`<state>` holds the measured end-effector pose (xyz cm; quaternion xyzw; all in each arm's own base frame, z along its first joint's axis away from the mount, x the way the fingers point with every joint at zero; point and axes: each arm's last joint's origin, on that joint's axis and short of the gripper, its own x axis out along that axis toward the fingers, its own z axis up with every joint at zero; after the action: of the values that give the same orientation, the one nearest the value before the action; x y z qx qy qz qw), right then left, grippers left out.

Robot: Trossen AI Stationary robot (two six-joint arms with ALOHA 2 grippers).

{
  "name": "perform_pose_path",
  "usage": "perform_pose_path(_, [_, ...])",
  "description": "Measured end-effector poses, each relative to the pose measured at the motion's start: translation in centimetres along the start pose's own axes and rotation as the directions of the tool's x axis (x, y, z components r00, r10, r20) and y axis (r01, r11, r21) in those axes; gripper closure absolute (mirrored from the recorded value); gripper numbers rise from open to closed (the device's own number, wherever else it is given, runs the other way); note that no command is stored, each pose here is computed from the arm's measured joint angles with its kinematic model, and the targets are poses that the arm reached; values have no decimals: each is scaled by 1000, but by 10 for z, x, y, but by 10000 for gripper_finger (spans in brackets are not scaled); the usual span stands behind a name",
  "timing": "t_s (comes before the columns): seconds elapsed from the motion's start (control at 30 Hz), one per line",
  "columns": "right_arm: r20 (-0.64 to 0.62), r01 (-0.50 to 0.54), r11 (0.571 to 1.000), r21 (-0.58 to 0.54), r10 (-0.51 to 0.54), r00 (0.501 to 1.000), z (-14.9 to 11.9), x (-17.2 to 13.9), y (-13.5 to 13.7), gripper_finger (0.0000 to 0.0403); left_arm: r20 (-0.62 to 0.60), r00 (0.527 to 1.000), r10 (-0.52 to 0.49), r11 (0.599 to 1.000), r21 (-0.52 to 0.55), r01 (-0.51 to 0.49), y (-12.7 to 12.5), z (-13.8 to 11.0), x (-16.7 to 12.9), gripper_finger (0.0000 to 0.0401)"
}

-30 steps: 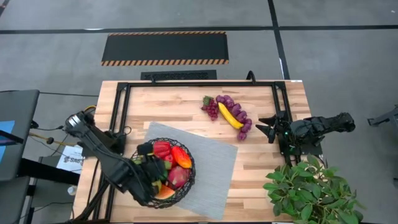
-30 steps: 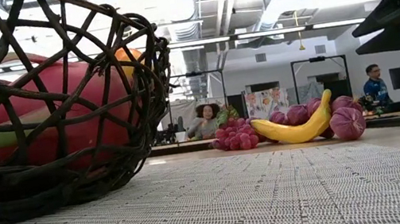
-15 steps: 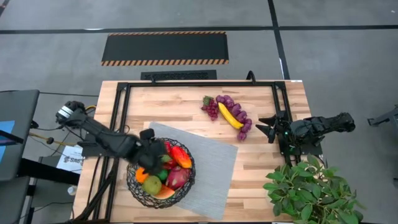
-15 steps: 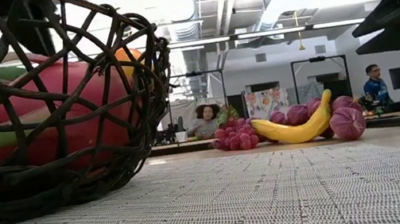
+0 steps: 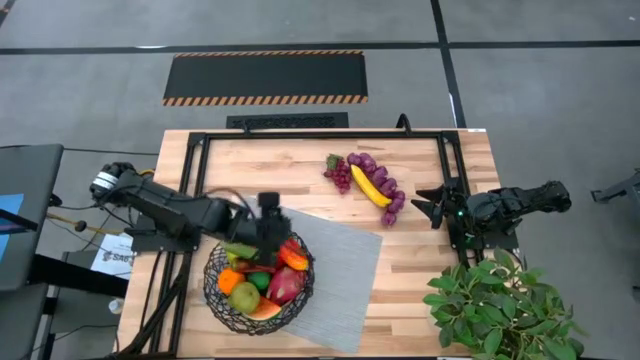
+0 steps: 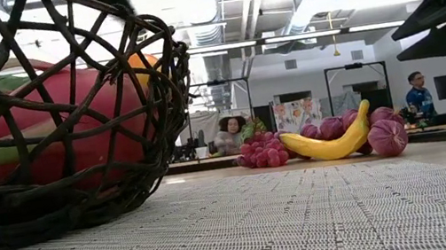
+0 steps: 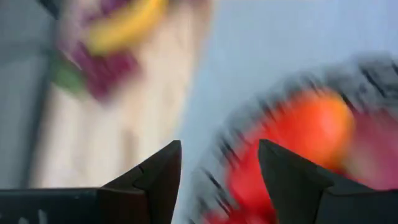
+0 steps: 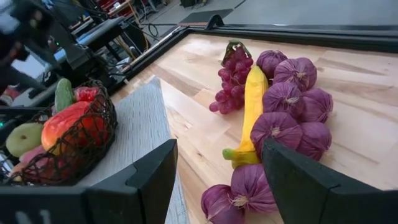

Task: Build produce basket
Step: Put the yellow banana into the mesh basket

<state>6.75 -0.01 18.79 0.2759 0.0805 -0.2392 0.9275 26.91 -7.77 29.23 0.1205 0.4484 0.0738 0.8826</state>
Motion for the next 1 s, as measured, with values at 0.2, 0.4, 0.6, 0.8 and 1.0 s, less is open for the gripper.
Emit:
perform_pose_path(0.2, [-1, -1, 1000, 27, 1, 1000, 0, 0, 0, 148, 317, 948, 42, 998, 39, -57, 49, 43, 15, 201])
perform_pose_path(0.4, [-10, 4, 999, 33, -4, 1000, -1, 0, -1, 148, 394, 908, 142, 990, -66, -126, 108, 56, 76, 201])
perform_pose_path(0.6, [-25, 18, 1000, 18, -17, 1000, -3, 0, -2, 148, 415, 890, 187, 967, -236, -92, 149, 48, 159, 201])
perform_pose_path(0.8, [-41, 33, 999, -5, -34, 999, -4, 0, -4, 148, 444, 895, 52, 989, -150, 17, 151, 64, 216, 201])
perform_pose_path(1.0, [-44, 36, 999, -5, -36, 998, -5, 0, -4, 148, 391, 919, -52, 995, -57, 81, 142, 101, 252, 201])
